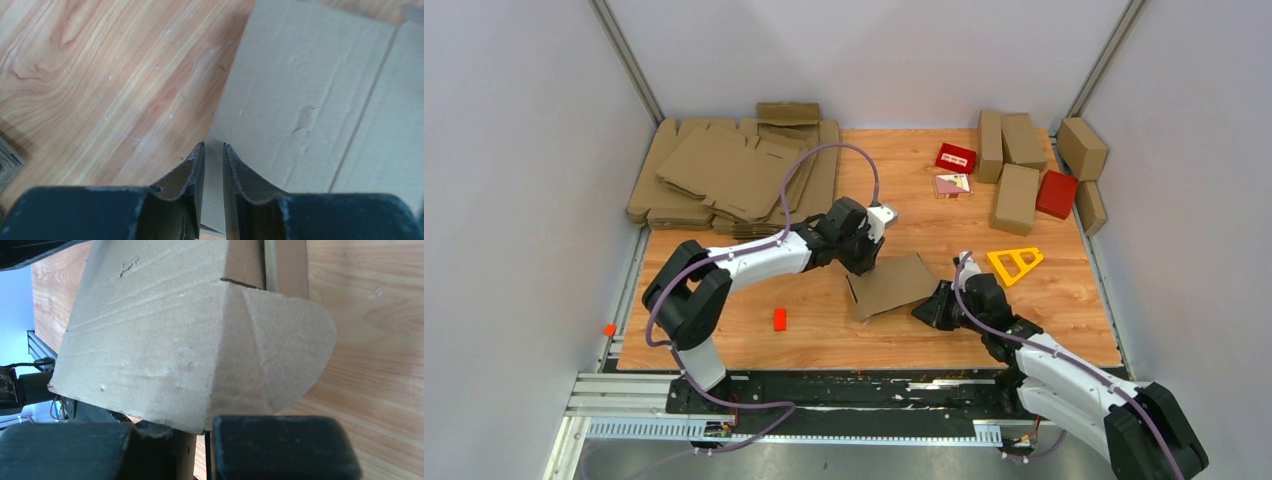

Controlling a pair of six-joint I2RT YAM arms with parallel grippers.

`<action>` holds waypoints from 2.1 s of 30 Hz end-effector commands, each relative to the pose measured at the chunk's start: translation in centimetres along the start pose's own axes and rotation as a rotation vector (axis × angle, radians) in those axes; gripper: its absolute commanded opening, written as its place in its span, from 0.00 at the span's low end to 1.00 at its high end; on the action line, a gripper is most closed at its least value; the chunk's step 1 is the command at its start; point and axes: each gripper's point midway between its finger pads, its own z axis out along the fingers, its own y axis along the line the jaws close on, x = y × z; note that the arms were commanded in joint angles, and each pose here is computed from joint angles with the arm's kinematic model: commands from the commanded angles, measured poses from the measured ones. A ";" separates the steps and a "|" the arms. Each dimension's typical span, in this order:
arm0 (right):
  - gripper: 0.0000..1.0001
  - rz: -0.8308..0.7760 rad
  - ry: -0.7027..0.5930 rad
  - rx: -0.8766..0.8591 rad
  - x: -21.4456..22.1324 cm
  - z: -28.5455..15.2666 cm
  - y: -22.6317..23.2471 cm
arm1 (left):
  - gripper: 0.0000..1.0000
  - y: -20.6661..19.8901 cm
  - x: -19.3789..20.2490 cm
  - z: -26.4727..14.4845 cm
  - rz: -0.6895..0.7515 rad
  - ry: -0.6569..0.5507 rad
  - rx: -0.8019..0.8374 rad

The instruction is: Fold the paper box

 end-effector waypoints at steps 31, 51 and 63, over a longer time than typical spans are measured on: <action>0.07 -0.040 -0.104 -0.132 -4.7 3.7 3.9 | 0.44 -1.5 2.3 2.2 0.066 0.050 0.141; 0.15 -0.126 -0.113 0.004 -4.5 0.4 2.0 | 0.44 -1.1 0.7 0.7 0.082 0.006 0.096; 0.51 -0.177 -0.220 0.127 -5.6 -5.6 0.7 | 0.51 -0.6 -1.2 -0.9 0.090 -0.040 0.043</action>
